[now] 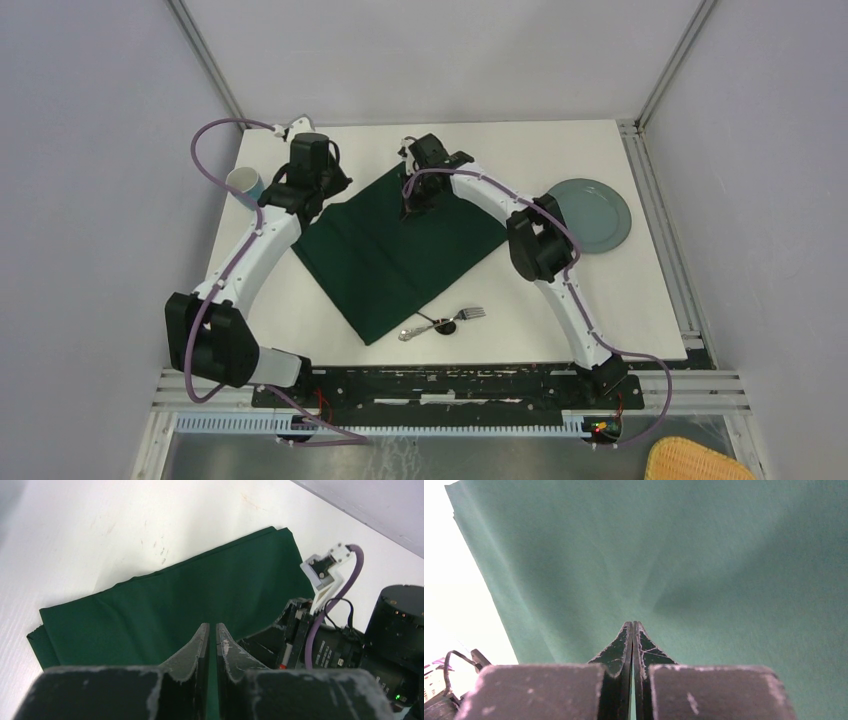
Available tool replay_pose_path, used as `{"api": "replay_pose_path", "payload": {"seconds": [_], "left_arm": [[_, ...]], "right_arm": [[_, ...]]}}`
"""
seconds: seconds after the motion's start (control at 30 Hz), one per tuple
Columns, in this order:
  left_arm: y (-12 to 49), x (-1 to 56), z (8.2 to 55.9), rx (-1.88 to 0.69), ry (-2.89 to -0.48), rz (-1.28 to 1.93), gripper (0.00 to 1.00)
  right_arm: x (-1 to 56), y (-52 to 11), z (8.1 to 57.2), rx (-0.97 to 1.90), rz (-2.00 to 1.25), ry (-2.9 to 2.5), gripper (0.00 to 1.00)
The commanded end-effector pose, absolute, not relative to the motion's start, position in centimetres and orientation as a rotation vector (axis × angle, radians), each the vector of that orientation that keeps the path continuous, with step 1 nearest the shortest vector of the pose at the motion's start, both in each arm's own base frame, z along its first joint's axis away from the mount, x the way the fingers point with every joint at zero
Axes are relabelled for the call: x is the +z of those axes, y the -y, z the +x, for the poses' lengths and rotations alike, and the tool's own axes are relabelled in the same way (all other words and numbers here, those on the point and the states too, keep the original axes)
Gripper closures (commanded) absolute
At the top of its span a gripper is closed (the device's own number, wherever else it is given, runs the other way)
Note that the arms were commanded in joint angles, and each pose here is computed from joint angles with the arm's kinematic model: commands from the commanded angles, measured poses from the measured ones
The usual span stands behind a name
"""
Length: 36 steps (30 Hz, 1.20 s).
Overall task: Set the dinner table for one person
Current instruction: Adjust the napkin at the center of the board.
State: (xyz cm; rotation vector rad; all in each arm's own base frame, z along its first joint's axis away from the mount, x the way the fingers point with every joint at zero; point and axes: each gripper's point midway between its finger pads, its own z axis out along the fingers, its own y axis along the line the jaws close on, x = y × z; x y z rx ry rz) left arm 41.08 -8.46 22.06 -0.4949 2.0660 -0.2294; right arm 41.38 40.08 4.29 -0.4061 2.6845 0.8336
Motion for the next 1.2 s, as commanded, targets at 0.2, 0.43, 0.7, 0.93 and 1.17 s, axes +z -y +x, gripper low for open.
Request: {"api": "replay_pose_path", "payload": {"seconds": [0.2, 0.43, 0.7, 0.93, 1.17], "left_arm": [[8.1, 24.5, 40.6, -0.267, -1.998, -0.528, 0.85], [8.0, 24.9, 40.1, -0.267, -1.994, -0.53, 0.85], [7.8, 25.4, 39.3, -0.273, -1.988, -0.539, 0.85], [7.8, 25.1, 38.9, -0.278, -1.996, -0.546, 0.85], [7.7, 25.2, 38.9, -0.273, -1.995, -0.544, 0.85]], "right_arm": [[4.1, -40.7, 46.3, 1.035, -0.166, -2.647, 1.0], [2.7, -36.3, 49.8, 0.933, 0.072, -2.677, 1.0], [0.6, -28.6, 52.5, 0.743, 0.329, -2.695, 1.0], [0.2, -25.5, 53.5, 0.713, 0.352, -2.698, 1.0], [-1.2, -22.2, 53.5, 0.562, 0.462, -2.732, 1.0]]}}
